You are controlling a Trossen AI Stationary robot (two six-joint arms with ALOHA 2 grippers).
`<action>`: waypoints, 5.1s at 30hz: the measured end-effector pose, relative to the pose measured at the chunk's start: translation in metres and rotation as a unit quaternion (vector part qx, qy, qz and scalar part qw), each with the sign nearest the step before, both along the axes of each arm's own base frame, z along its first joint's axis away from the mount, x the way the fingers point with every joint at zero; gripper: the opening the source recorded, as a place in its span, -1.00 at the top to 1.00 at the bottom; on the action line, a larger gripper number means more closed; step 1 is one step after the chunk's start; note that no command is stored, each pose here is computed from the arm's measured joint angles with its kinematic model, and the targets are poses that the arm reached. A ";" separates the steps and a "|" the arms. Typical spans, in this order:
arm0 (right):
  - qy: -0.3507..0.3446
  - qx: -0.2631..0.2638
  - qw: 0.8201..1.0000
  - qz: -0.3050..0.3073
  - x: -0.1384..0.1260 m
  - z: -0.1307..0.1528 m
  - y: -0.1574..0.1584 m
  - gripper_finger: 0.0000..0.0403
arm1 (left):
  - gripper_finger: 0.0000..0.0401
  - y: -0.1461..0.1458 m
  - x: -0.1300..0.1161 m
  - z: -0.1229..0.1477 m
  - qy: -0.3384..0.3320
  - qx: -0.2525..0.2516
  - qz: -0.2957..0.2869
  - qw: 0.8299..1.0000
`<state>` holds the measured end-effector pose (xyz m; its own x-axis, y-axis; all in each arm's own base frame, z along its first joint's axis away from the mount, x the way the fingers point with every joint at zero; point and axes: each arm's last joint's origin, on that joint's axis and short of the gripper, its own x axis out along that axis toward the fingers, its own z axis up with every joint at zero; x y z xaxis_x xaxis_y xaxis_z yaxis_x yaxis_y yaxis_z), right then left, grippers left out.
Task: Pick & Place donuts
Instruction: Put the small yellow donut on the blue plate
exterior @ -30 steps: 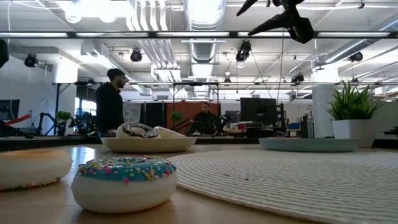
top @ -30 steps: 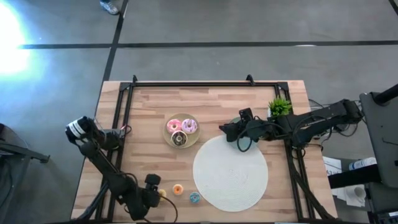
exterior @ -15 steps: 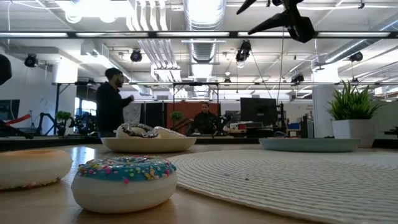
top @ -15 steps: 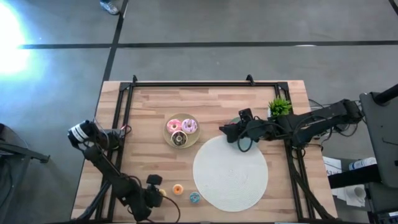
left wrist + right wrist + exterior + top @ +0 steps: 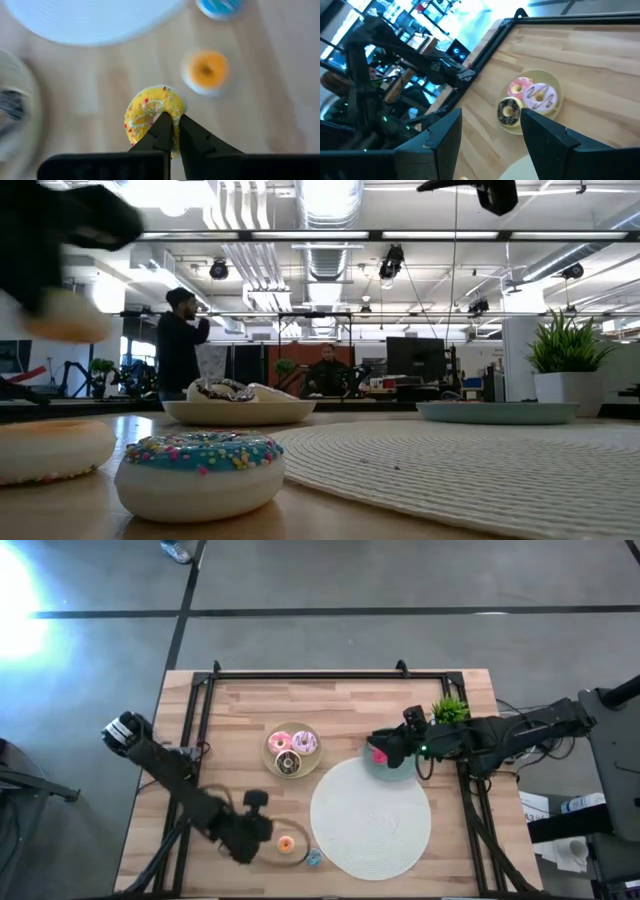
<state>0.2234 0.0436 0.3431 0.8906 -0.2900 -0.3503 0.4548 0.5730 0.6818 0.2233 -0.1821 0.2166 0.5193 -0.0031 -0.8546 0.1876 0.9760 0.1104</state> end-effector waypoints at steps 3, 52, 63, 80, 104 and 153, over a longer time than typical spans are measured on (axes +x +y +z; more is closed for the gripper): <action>0.018 -0.004 1.000 0.004 -0.010 0.000 -0.002 0.04 | 1.00 0.027 0.019 0.008 -0.018 0.003 0.010 1.000; -0.070 0.143 0.987 0.003 -0.005 -0.057 -0.071 0.02 | 1.00 0.194 0.172 0.114 -0.247 0.134 0.032 0.959; -0.052 0.156 0.986 -0.003 0.003 -0.066 -0.073 -0.27 | 1.00 0.196 0.175 0.114 -0.260 0.134 0.026 0.956; -0.063 0.177 0.982 0.000 0.009 -0.067 -0.074 0.05 | 1.00 0.200 0.176 0.099 -0.264 0.135 0.031 0.954; -0.037 0.184 0.982 -0.006 0.011 -0.076 -0.075 0.83 | 0.86 0.201 0.176 0.098 -0.263 0.134 0.036 0.955; 0.192 0.280 0.931 -0.135 -0.045 -0.199 -0.127 0.91 | 0.27 0.210 0.162 0.063 -0.170 0.137 0.163 0.962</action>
<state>0.1788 -0.0831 0.1444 0.5891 -0.1618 -0.7917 0.8029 0.0067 0.5961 0.3849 0.0279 0.2793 0.7040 0.4092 -0.5805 -0.2166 0.9021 0.3732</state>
